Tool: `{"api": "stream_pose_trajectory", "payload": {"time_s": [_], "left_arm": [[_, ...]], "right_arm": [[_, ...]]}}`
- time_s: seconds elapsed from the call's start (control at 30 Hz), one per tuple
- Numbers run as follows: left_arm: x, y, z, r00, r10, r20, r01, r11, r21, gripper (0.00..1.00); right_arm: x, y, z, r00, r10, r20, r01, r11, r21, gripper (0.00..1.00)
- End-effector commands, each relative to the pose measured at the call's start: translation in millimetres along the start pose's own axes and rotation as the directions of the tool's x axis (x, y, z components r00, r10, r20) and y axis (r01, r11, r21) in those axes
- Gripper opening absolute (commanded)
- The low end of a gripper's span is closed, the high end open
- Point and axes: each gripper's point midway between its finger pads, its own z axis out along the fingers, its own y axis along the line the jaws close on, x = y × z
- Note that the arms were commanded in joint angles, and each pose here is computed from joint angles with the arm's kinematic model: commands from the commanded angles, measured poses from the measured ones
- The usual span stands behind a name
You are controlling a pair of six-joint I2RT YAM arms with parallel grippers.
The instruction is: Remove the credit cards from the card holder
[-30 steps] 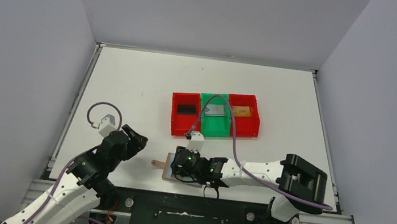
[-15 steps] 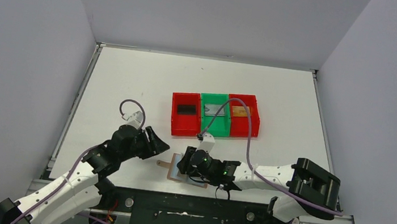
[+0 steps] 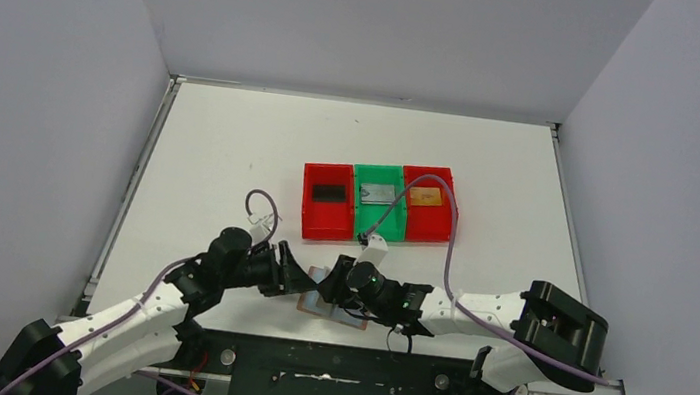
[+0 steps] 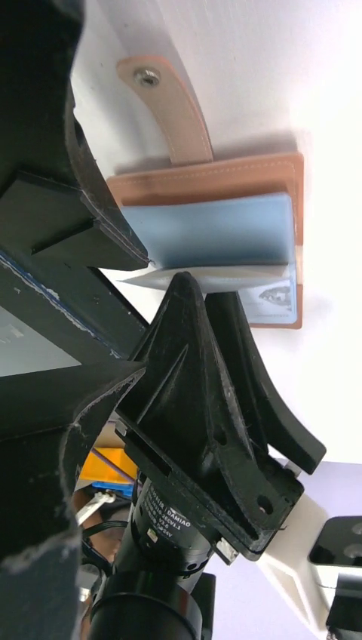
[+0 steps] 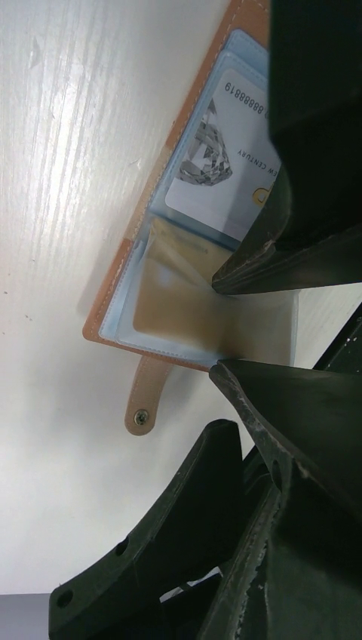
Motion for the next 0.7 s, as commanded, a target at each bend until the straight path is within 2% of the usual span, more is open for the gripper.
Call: {"api": "stream_pose_trajectory", "payload": {"time_s": [0.0, 0.23, 0.5, 0.67], "left_arm": [[-1, -26, 3, 0.999, 0.053, -0.011, -0.052, 0.992, 0.112, 0.47], [13, -9, 17, 0.996, 0.058, -0.068, -0.055, 0.998, 0.043, 0.47], [19, -12, 33, 0.993, 0.083, -0.079, -0.08, 0.996, 0.048, 0.47], [18, -9, 39, 0.993, 0.098, -0.062, -0.097, 0.995, 0.026, 0.37]], "right_arm": [[-22, 22, -6, 0.996, 0.049, 0.072, -0.043, 0.996, -0.083, 0.37], [-22, 20, -4, 0.996, 0.051, 0.07, -0.046, 0.996, -0.074, 0.37], [-23, 18, -2, 0.996, 0.052, 0.069, -0.047, 0.997, -0.068, 0.37], [-23, 18, -2, 0.996, 0.054, 0.069, -0.05, 0.996, -0.069, 0.37]]}}
